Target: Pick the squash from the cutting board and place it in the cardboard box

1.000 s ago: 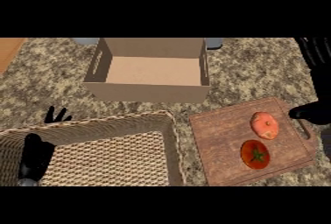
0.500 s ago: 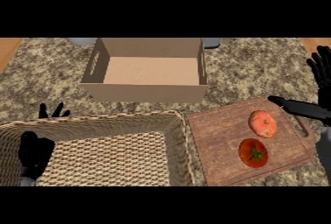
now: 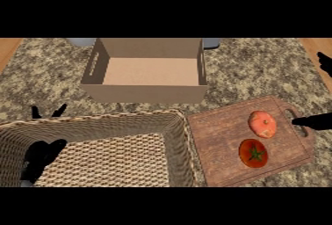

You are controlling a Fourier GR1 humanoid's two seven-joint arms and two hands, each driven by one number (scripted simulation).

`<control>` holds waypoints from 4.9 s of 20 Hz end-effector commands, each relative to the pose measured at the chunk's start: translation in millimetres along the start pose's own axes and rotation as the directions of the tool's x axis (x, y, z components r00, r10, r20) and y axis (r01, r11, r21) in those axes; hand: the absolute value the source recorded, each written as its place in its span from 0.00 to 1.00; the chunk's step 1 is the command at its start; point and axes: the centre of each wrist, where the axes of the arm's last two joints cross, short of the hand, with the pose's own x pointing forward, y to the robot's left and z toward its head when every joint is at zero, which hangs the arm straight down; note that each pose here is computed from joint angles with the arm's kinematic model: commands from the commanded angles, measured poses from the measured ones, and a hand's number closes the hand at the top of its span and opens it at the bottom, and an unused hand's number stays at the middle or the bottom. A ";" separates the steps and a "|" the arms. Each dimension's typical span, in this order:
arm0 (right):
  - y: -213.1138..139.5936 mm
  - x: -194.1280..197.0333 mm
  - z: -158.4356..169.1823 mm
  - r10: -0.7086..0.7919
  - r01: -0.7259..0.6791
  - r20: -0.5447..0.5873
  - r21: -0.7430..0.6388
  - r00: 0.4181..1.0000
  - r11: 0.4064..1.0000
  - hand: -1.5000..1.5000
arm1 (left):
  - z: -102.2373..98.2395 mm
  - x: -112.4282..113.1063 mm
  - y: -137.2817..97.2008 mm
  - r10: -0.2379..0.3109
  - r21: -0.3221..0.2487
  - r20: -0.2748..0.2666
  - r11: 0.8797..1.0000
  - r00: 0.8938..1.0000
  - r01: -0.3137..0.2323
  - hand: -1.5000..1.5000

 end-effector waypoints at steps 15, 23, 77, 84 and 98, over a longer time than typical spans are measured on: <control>28.7 54.8 4.5 0.415 -0.268 -0.197 0.512 0.888 0.816 0.00 | -20.7 -0.4 2.9 -0.138 0.055 0.110 0.990 0.984 0.133 0.50; 66.0 50.7 -2.0 0.449 -0.271 -0.250 0.523 0.858 0.808 0.00 | -11.7 -1.4 -15.8 -0.118 0.030 0.104 0.993 0.987 0.116 0.50; 88.4 43.9 -62.4 0.554 -0.562 0.129 0.335 0.823 0.757 1.00 | -24.6 0.4 -37.9 -0.132 -0.015 0.168 0.990 0.977 0.137 0.50; 66.2 79.7 -106.3 0.544 -0.694 0.466 0.255 0.698 0.673 1.00 | -38.0 15.2 -50.3 -0.124 -0.060 0.214 0.988 0.969 0.140 0.50; 22.9 123.4 -171.2 -0.045 -0.257 0.683 0.334 0.729 0.907 1.00 | -39.8 19.3 -42.5 -0.139 -0.046 0.184 0.988 0.973 0.150 0.50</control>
